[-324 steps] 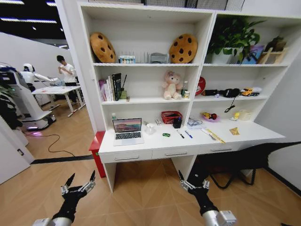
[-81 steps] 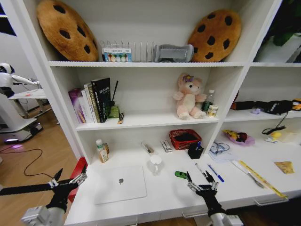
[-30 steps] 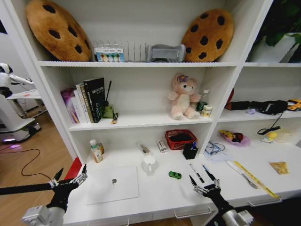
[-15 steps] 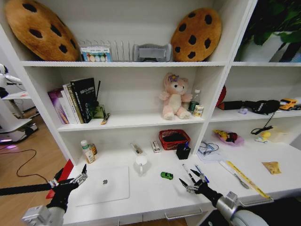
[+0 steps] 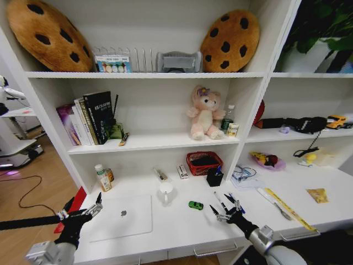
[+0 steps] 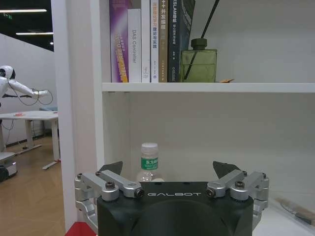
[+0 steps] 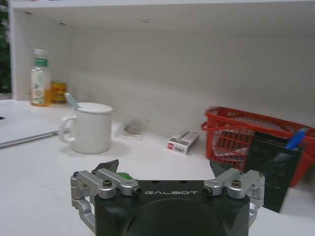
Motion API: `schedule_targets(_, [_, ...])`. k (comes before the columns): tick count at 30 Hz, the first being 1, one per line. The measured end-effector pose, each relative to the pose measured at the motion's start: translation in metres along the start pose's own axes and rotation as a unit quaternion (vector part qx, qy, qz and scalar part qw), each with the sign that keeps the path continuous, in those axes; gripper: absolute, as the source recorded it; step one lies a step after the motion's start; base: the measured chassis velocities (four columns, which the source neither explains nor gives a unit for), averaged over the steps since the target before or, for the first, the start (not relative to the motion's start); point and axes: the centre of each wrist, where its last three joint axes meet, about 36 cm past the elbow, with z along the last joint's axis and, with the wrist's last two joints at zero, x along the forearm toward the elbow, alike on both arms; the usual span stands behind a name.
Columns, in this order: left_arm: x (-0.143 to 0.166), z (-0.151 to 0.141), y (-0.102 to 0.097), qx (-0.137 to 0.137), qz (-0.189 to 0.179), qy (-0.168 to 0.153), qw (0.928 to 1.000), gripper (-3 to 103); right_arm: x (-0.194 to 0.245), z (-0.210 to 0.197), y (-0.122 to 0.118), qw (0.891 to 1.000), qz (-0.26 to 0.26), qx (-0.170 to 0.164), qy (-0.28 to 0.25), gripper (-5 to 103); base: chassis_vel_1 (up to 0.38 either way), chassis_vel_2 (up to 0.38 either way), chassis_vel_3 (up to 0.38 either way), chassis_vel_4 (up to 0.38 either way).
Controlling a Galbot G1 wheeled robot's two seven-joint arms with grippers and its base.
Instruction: Organize the objects on the table.
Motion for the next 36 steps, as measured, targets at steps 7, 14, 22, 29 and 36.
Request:
schedule_targets(7, [0.0,0.0,0.0,0.0,0.0,0.0,1.0,100,-0.02,-0.002,-0.051,0.995,-0.101,0.006,0.011,100,0.0,0.0,0.0,0.0])
schedule_targets(14, [0.0,0.0,0.0,0.0,0.0,0.0,1.0,100,-0.045,0.018,-0.084,0.987,-0.16,0.005,0.033,100,0.0,0.0,0.0,0.0])
schedule_targets(22, [0.0,0.0,0.0,0.0,0.0,0.0,1.0,100,-0.098,0.028,-0.078,0.98,-0.194,0.006,0.034,100,0.0,0.0,0.0,0.0])
schedule_targets(29, [0.0,0.0,0.0,0.0,0.0,0.0,1.0,100,-0.11,0.033,-0.072,0.976,-0.21,0.015,0.046,100,0.0,0.0,0.0,0.0])
schedule_targets(36, [0.0,0.0,0.0,0.0,0.0,0.0,1.0,100,-0.112,0.039,-0.069,0.977,-0.206,0.027,0.055,100,0.0,0.0,0.0,0.0])
